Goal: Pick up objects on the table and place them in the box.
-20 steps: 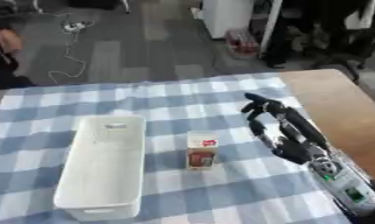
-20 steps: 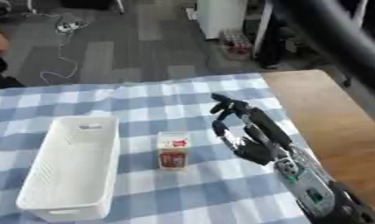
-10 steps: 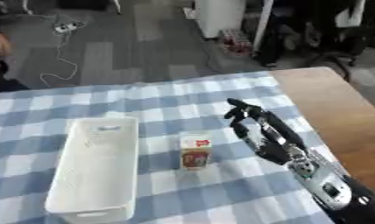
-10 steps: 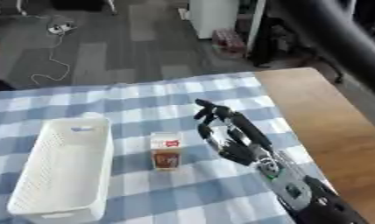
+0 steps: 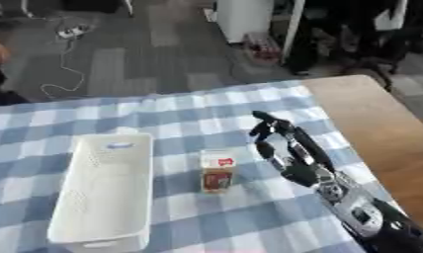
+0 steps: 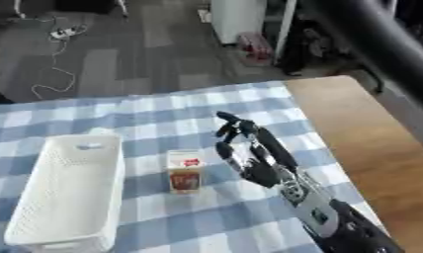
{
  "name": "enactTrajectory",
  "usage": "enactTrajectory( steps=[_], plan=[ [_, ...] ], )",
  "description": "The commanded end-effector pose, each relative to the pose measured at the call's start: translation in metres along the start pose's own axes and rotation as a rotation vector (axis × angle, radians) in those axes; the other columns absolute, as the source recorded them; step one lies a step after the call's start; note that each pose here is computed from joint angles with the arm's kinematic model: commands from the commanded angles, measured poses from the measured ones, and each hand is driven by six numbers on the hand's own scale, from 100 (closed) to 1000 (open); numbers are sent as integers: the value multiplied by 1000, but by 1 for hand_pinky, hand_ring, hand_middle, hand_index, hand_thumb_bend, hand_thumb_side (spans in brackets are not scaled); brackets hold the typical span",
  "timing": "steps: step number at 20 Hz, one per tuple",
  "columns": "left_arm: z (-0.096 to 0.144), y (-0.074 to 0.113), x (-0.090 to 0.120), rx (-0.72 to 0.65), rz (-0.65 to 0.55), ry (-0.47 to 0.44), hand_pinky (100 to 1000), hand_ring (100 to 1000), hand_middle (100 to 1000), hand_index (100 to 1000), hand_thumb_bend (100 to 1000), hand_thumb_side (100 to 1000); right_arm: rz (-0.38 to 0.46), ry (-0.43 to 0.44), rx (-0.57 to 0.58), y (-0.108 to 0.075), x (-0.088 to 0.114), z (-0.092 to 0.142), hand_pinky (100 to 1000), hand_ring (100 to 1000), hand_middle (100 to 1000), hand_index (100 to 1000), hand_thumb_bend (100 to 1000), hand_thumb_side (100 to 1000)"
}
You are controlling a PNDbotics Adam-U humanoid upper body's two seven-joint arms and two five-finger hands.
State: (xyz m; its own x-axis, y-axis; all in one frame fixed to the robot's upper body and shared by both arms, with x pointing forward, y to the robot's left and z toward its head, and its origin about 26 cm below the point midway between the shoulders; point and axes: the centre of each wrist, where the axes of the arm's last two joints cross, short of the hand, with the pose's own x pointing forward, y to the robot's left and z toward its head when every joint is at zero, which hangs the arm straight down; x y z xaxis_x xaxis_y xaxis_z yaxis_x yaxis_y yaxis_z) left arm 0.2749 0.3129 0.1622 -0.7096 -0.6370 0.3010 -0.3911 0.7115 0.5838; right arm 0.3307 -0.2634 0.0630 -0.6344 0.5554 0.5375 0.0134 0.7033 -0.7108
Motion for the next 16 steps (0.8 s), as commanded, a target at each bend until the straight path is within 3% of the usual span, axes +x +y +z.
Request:
enactTrajectory(
  steps=[1,16],
  plan=[
    [-7,6,3,-2,-11,-31,396,453,639,762,123,911,4,-33,-28,-2,1,-6,746,570,641,975,373,1000],
    [-12,7,4,2,-1,-48,396,453,639,762,136,908,125,-72,133,-1,0,-14,772,598,686,981,332,1000]
  ],
)
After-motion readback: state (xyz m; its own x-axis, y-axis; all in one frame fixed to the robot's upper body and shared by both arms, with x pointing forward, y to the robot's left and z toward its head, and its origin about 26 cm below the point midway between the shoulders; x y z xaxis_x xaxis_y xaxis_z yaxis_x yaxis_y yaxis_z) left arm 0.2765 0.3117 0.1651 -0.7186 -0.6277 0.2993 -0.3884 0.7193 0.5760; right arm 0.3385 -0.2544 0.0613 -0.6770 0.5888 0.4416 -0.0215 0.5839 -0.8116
